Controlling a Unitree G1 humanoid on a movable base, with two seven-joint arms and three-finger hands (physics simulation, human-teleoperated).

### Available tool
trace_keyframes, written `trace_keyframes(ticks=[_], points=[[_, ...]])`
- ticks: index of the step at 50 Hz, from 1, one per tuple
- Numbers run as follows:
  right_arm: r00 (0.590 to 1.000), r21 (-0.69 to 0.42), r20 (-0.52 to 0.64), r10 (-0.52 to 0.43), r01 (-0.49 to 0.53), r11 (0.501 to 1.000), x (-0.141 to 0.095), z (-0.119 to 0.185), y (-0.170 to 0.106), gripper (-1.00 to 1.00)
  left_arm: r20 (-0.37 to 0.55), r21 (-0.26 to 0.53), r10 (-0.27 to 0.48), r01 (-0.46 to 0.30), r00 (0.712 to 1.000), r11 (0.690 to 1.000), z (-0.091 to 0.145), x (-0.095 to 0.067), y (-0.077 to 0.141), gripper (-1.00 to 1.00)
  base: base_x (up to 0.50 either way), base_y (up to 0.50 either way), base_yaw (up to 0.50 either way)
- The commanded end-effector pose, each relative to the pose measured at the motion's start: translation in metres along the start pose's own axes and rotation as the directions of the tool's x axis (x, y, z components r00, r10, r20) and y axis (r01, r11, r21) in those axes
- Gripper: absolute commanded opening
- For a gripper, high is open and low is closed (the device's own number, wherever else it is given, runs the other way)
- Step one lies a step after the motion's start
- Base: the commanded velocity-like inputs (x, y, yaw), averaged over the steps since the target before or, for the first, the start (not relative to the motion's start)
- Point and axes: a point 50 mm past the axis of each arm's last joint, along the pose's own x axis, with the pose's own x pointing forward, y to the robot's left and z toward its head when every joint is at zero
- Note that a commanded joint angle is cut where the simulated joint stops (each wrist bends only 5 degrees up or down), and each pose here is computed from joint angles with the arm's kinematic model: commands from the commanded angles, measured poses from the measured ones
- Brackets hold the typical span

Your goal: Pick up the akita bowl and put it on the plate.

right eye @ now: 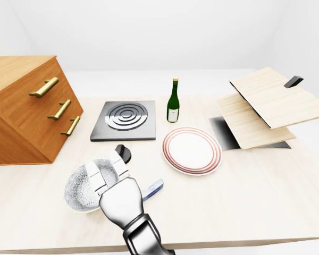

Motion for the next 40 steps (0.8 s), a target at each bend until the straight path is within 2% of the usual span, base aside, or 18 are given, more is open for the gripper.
trace_keyframes(ticks=[1, 2, 13, 20, 22, 25, 29, 32, 40], points=[[0.995, 0.003, 0.035, 0.094, -0.094, 0.996, 0.01, 0.011, 0.017, 1.0, 0.002, -0.005, 0.009, -0.009, 1.0, 1.0, 0.001, 0.0, 0.001, 1.0, 0.0, 0.0, 0.0], [0.993, -0.02, 0.042, 0.111, -0.11, 0.994, 0.01, 0.012, 0.021, 1.0, 0.002, -0.005, 0.01, -0.01, 1.0, 1.0, 0.001, 0.0, 0.001, 1.0, 0.0, 0.0, 0.0], [0.98, 0.042, 0.106, 0.166, -0.172, 0.984, 0.011, 0.032, 0.032, 1.0, 0.001, -0.018, 0.017, -0.017, 1.0, 1.0, 0.0, 0.0, 0.001, 1.0, 0.0, 0.0, 0.0], [0.97, 0.003, 0.113, 0.216, -0.217, 0.976, 0.016, 0.035, 0.044, 1.0, 0.0, -0.018, 0.014, -0.014, 1.0, 1.0, 0.0, 0.0, 0.001, 1.0, 0.0, 0.0, 0.0], [0.971, 0.046, 0.11, 0.211, -0.218, 0.975, 0.016, 0.034, 0.044, 1.0, 0.0, -0.019, 0.014, -0.014, 1.0, 1.0, 0.0, 0.0, 0.001, 1.0, 0.0, 0.0, 0.0], [0.959, 0.002, 0.114, 0.258, -0.26, 0.965, 0.017, 0.036, 0.051, 1.0, 0.0, -0.02, 0.014, -0.014, 1.0, 1.0, 0.0, 0.0, 0.001, 1.0, 0.0, 0.0, 0.0], [0.958, 0.004, 0.106, 0.267, -0.269, 0.963, 0.02, 0.035, 0.051, 1.0, -0.001, -0.019, 0.012, -0.012, 1.0, 1.0, 0.0, 0.0, 0.001, 1.0, 0.0, 0.0, 0.0], [0.953, 0.046, 0.1, 0.288, -0.293, 0.955, 0.024, 0.035, 0.049, 1.0, -0.001, -0.021, 0.011, -0.012, 1.0, 1.0, 0.0, 0.0, 0.001, 1.0, 0.0, 0.0, 0.0], [0.956, 0.062, 0.111, 0.273, -0.281, 0.958, 0.024, 0.036, 0.045, 1.0, -0.001, -0.022, 0.012, -0.012, 1.0, 1.0, 0.0, 0.0, 0.001, 1.0, 0.0, 0.0, 0.0]])
